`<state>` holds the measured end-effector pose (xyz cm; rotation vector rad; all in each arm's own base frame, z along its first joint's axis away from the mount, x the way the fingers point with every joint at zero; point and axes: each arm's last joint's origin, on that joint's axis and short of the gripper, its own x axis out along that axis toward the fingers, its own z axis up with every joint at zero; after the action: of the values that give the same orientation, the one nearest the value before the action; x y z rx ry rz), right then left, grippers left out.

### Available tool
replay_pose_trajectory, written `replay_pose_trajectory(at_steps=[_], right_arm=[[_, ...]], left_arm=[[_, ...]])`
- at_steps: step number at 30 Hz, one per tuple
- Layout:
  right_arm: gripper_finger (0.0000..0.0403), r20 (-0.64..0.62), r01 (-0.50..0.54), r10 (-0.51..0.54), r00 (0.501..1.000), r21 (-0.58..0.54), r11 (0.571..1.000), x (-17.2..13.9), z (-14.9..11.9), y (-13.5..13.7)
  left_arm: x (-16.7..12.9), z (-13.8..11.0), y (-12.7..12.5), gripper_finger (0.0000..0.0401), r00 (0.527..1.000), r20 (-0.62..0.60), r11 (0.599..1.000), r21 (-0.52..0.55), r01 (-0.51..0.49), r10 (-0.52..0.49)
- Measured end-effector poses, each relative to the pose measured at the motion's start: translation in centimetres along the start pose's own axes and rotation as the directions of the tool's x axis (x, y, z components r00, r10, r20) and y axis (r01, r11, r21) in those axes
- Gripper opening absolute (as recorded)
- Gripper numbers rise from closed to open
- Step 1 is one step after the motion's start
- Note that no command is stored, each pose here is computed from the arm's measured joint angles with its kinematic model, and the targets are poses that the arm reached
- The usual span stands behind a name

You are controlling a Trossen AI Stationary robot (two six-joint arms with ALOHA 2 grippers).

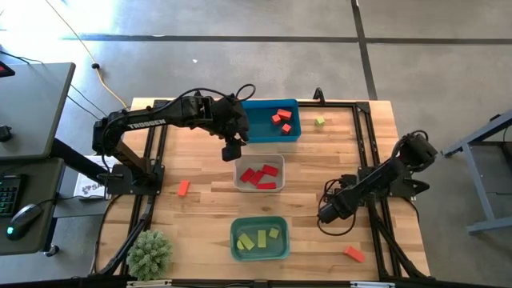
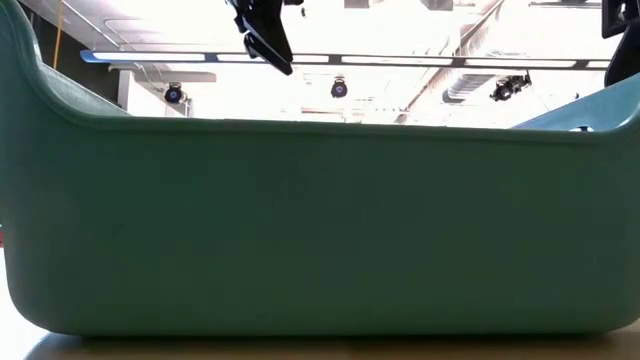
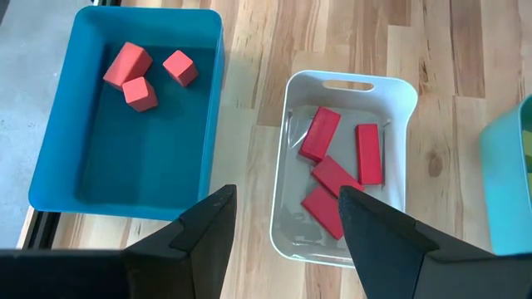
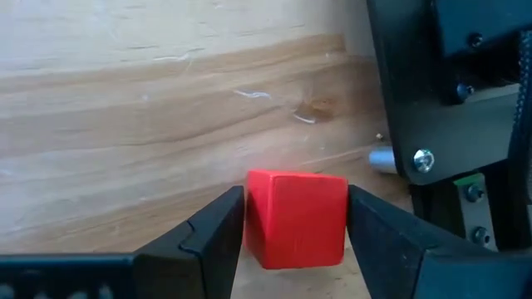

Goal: Sort & place blocks by color
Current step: Put the red block into the gray bin

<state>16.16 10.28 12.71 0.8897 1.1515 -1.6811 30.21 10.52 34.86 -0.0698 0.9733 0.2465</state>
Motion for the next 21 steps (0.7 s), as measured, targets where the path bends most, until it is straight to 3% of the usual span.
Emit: replay_pose_trajectory(at_steps=[4, 10, 13, 17, 21], right_arm=[[0.0180, 0.003, 0.008, -0.008, 1.000, -0.008, 1.000, 0.2, -0.2, 0.2], [0.0115, 0.003, 0.023, -0.023, 1.000, -0.026, 0.999, 0.2, -0.1, 0.1], [0.0114, -0.008, 0.013, -0.013, 1.000, -0.041, 0.999, 0.0, -0.1, 0.0], [0.0113, -0.040, -0.099, 0.098, 0.994, -0.038, 0.994, -1.0, 0.4, -0.2], [0.0110, 0.008, -0.265, 0.265, 0.964, -0.034, 0.964, -2.6, 1.8, -0.9]], left_arm=[[0.0, 0.1, 0.0, 0.0200, 1.000, 0.009, 1.000, 0.000, -0.001, 0.001], [0.0, 0.1, 0.0, 0.0200, 1.000, 0.010, 1.000, 0.000, -0.001, 0.001], [0.0, 0.1, 0.0, 0.0200, 1.000, 0.011, 1.000, 0.000, -0.001, 0.001], [0.0, 0.1, 0.0, 0.0200, 1.000, 0.012, 1.000, 0.001, -0.001, 0.001], [0.0, 0.2, 0.0, 0.0200, 1.000, 0.026, 1.000, 0.000, -0.003, 0.003]])
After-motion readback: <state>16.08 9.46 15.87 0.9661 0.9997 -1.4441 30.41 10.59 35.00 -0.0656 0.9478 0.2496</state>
